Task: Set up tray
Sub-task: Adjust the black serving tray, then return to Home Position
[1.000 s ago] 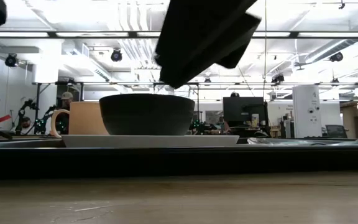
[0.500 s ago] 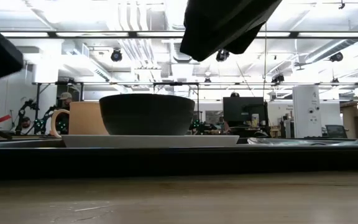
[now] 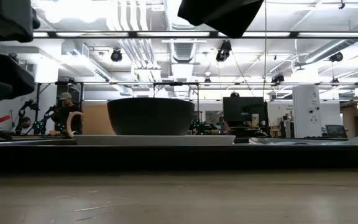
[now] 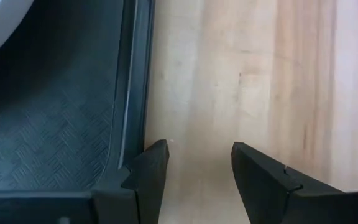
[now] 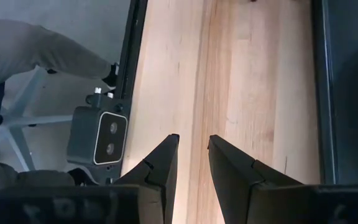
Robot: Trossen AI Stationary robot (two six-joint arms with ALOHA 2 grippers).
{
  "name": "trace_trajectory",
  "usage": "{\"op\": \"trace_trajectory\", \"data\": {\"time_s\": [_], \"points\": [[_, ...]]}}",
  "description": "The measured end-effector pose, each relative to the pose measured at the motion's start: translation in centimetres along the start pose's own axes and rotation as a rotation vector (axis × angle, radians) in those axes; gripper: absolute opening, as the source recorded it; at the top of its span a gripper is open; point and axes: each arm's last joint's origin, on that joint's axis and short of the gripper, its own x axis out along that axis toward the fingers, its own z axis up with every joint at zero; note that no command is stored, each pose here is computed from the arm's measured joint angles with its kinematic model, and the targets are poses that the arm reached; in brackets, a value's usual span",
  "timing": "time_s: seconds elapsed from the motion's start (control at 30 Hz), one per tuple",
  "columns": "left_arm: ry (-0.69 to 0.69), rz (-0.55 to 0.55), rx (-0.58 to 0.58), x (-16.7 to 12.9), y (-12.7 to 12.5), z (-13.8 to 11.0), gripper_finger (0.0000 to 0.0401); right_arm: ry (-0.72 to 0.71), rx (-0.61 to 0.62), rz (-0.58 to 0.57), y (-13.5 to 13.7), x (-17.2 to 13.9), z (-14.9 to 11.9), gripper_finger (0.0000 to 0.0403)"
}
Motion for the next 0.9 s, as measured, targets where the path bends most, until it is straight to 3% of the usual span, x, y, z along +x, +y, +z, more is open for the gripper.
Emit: {"op": "trace_trajectory", "data": {"time_s": [0.33, 0.5, 0.63, 0.9], "points": [[-0.026, 0.031, -0.042, -0.6, 1.8, -0.2, 0.0164, -0.010, -0.010, 0.003, 0.1, -0.2, 0.1, 0.0082], [-0.107, -0.080, 0.029, -2.5, 0.2, 1.1, 0.0164, -0.006, -0.067, -0.007, 0.4, -1.0, -0.1, 0.0082], [-0.148, -0.083, 0.115, -5.6, 0.7, 2.2, 0.0164, -0.054, -0.089, -0.113, 0.1, -4.3, 0.2, 0.0082], [-0.370, -0.047, 0.176, -11.6, 5.9, 3.2, 0.0164, -0.248, -0.089, -0.348, -1.9, -11.7, -1.8, 0.0082]]}}
